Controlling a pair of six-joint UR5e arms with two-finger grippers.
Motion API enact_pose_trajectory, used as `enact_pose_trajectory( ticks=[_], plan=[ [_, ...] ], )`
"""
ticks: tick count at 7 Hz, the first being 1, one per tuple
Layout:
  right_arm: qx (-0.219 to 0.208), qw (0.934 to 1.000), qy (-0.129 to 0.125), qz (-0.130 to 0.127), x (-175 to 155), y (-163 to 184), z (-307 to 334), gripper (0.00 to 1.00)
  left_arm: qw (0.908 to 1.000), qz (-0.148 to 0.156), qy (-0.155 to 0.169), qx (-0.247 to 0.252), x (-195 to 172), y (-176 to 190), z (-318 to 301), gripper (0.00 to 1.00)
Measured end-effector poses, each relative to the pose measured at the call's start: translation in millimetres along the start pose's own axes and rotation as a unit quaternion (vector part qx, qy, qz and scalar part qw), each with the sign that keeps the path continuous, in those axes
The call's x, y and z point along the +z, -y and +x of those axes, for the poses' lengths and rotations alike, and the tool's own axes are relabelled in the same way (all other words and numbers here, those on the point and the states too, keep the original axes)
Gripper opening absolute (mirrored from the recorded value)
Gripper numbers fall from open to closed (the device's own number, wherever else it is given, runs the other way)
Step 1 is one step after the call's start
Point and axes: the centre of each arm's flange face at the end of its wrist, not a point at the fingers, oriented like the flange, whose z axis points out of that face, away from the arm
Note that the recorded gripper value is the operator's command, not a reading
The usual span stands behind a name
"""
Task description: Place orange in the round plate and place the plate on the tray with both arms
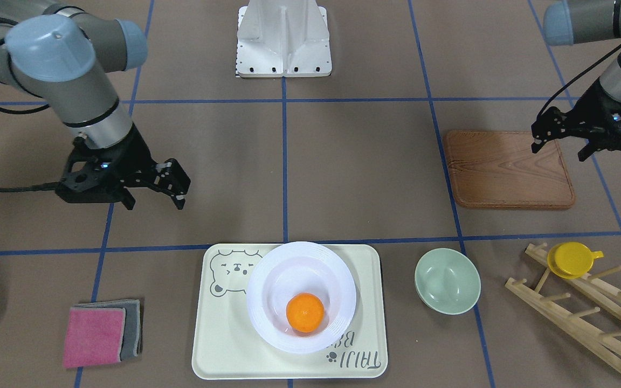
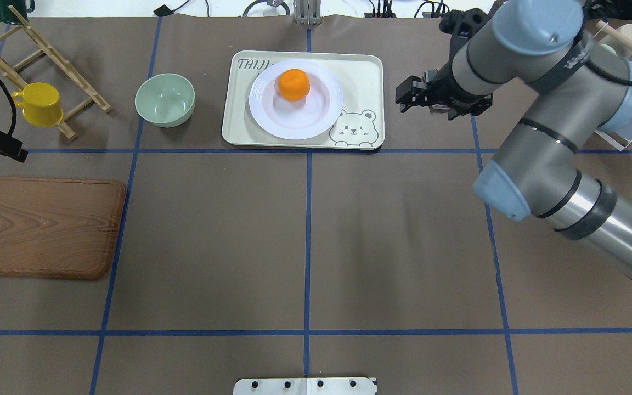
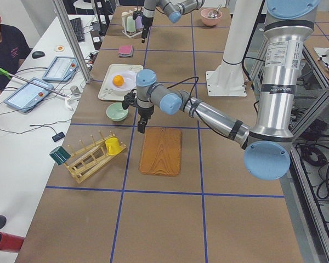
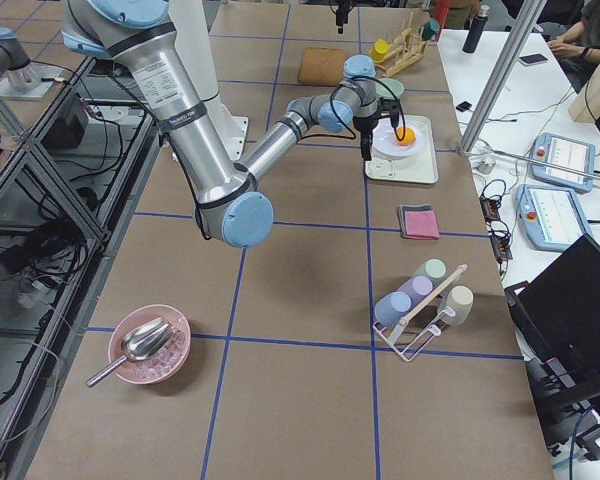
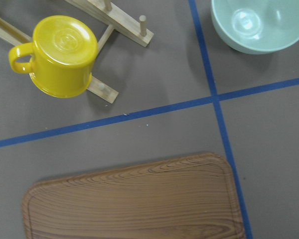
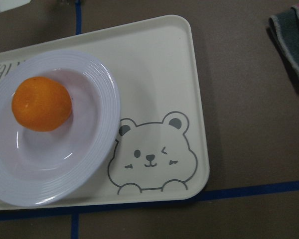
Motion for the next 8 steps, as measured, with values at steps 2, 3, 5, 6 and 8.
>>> enact_pose_trajectory(
  ticks=[2, 3, 5, 6, 8],
  plan=[
    [0.006, 0.9994, -0.032, 0.015, -15.6, 19.0, 49.1, 1.00, 0.9991, -0.007, 0.020, 0.037, -1.8, -14.0, -57.8, 0.98],
    [-0.017, 0.9987, -0.043, 0.021, -25.9, 25.1, 76.4, 1.00, 0.9981, -0.011, 0.030, 0.053, -2.2, -21.4, -90.3, 0.98],
    [-0.062, 0.9943, -0.086, 0.010, -48.1, 19.1, 191.0, 1.00, 0.9974, -0.025, 0.038, 0.056, 3.8, -32.9, -139.4, 0.98],
    [-0.084, 0.9914, -0.100, -0.014, -60.6, 15.1, 253.6, 1.00, 0.9976, -0.030, 0.036, 0.051, 7.7, -39.2, -150.6, 0.98],
    [-0.080, 0.9886, -0.098, -0.081, -88.9, 15.2, 360.2, 1.00, 0.9981, -0.035, 0.031, 0.041, 9.2, -49.3, -162.3, 0.98]
  ],
)
